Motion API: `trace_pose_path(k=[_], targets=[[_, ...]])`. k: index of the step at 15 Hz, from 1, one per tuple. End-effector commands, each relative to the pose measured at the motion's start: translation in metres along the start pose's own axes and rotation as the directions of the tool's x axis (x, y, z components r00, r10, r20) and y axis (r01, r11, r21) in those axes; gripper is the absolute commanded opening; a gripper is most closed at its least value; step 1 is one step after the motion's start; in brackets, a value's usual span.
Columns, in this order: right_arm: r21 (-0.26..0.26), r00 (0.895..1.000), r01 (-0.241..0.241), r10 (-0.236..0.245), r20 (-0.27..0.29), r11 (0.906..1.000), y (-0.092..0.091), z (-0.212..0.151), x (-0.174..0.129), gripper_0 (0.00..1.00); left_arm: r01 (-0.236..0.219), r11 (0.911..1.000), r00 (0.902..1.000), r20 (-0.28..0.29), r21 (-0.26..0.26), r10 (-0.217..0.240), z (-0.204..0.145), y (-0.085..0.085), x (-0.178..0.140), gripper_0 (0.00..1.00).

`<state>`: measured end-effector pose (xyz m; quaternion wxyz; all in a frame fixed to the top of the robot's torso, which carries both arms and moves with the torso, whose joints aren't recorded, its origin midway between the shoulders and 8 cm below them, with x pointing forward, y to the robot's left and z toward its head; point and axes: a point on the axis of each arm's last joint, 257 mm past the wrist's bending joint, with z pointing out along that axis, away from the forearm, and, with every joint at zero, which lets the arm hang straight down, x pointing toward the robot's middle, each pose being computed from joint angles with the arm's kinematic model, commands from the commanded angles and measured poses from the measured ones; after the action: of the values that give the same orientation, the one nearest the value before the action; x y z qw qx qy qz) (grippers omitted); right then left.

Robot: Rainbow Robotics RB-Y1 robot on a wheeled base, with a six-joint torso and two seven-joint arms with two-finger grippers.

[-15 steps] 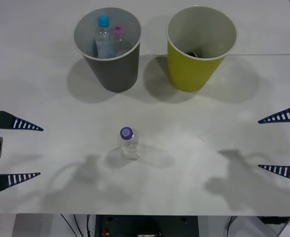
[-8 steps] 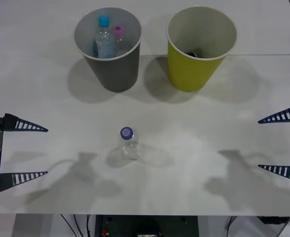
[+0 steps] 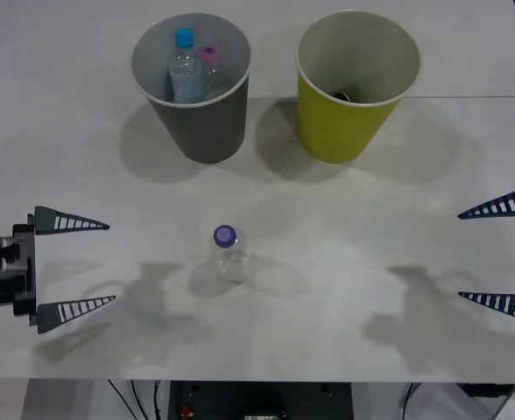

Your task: Put the can into the green bin and the plastic bottle into the gray bin

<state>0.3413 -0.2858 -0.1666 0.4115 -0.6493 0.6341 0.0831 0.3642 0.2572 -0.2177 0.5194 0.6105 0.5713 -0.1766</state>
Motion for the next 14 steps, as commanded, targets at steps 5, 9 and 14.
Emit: trace_pose_path(k=[5, 9, 14], targets=[[0.000, 1.000, 0.000, 0.000, 0.000, 1.0000, 0.000, 0.000, 0.000, 1.00, 0.045, 0.9984, 0.9933, 0.107, -0.033, -0.041, 0.044, -0.006, -0.012, 1.00], [0.000, 1.000, 0.000, 0.000, 0.000, 1.0000, 0.000, 0.000, 0.000, 1.00, 0.056, 0.9973, 0.9868, 0.155, -0.048, -0.048, 0.074, -0.009, -0.022, 1.00], [0.000, 1.000, 0.000, 0.000, 0.000, 1.0000, 0.000, 0.000, 0.000, 1.00, 0.073, 0.9950, 0.9820, 0.179, -0.067, -0.060, 0.113, -0.008, -0.032, 1.00]])
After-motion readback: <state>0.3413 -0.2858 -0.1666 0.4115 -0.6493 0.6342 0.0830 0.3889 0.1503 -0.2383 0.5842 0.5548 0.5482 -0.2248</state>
